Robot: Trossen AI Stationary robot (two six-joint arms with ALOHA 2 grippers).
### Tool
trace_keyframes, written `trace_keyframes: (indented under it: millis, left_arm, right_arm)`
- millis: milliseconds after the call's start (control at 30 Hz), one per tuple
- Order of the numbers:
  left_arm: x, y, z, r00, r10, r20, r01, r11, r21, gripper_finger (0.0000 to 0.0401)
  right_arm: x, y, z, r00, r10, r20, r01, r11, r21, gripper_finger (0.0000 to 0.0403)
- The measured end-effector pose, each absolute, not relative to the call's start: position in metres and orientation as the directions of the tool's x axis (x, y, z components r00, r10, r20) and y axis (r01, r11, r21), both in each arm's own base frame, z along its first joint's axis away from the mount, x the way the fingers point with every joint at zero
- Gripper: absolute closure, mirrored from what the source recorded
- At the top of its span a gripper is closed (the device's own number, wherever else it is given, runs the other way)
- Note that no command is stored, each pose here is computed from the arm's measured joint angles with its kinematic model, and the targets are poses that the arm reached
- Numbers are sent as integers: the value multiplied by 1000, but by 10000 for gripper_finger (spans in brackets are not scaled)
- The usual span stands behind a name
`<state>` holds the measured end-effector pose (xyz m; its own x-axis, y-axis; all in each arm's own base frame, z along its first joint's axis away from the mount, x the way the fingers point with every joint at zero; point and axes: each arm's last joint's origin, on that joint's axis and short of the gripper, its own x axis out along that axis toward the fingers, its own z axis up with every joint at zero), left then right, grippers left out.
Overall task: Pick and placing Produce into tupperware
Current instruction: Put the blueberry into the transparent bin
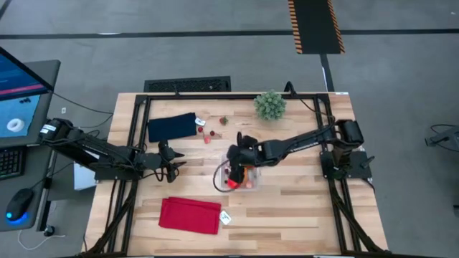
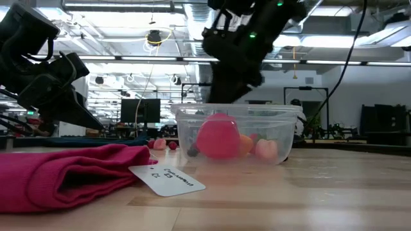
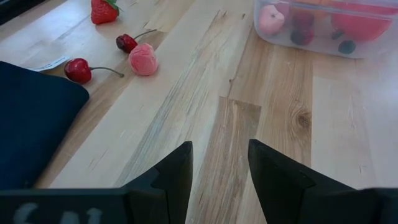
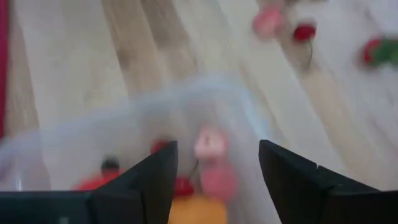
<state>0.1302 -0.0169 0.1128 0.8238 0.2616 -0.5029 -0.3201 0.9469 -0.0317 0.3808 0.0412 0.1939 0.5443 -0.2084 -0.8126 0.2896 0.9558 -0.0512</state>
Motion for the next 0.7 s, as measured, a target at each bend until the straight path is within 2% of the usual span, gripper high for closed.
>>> trace_keyframes:
  millis: [167, 267, 400, 700]
  left_arm:
    - [130, -17, 113, 824, 262, -503, -320, 947, -32, 256]
    - [130, -17, 113, 824, 262, -503, -320, 947, -32, 256]
    - [130, -17, 113, 824, 262, -503, -320, 947, -32, 256]
    - [130, -17, 113, 824, 261, -503, -320, 947, -32, 256]
  right_arm:
    - [360, 65, 187, 401, -341, -850, 342, 917, -206, 159]
    - [348, 82, 186, 372, -449, -812, 372, 874, -313, 164]
    - [336, 112, 189, 412, -547, -729, 362, 832, -420, 168]
    - [297, 168, 191, 477, -596, -646, 368, 803, -469, 168]
